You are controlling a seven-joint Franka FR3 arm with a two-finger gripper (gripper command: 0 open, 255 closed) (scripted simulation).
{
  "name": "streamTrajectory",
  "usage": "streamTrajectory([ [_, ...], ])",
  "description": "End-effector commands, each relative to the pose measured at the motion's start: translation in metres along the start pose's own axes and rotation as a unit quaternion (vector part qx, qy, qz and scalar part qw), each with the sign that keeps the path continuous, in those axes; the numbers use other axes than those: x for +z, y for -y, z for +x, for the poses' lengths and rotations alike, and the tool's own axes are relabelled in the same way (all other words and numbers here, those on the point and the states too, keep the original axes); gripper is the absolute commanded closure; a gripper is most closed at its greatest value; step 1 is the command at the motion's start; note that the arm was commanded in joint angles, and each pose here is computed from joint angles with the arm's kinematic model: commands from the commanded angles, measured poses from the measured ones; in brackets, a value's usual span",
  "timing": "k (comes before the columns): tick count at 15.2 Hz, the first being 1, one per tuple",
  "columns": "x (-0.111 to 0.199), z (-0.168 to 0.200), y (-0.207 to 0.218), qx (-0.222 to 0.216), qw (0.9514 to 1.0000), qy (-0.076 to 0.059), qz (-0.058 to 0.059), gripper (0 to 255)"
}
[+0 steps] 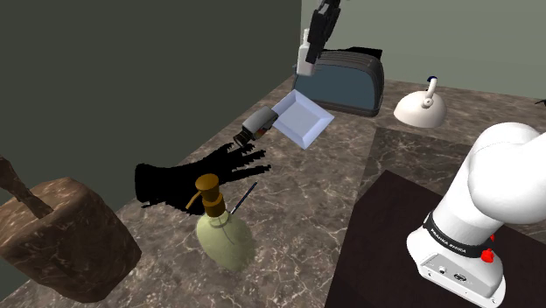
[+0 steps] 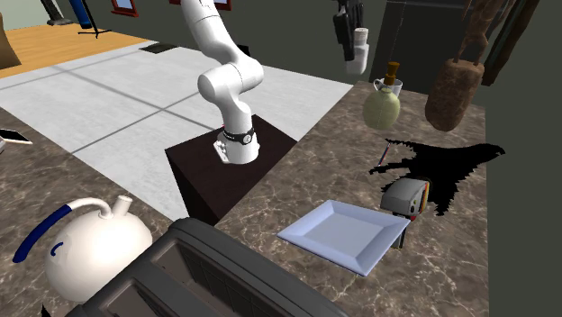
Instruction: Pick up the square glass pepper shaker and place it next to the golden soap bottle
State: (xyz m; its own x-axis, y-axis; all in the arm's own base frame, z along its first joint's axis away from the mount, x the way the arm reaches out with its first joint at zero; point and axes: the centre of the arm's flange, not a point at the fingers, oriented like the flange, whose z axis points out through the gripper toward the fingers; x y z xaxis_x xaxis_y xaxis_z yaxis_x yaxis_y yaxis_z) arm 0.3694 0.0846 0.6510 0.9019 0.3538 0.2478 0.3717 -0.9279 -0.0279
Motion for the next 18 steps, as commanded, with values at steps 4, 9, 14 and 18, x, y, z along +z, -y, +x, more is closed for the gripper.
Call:
streamTrajectory([
  [4, 0.006, 0.029, 0.059, 0.001, 1.0000, 0.000, 0.000, 255],
  [9, 0.016, 0.059, 0.117, 0.001, 1.0000, 0.000, 0.000, 255],
  [14, 0.032, 0.075, 0.153, 0.001, 1.0000, 0.000, 0.000, 255],
  [18, 0.052, 0.070, 0.152, 0.001, 1.0000, 0.000, 0.000, 255],
])
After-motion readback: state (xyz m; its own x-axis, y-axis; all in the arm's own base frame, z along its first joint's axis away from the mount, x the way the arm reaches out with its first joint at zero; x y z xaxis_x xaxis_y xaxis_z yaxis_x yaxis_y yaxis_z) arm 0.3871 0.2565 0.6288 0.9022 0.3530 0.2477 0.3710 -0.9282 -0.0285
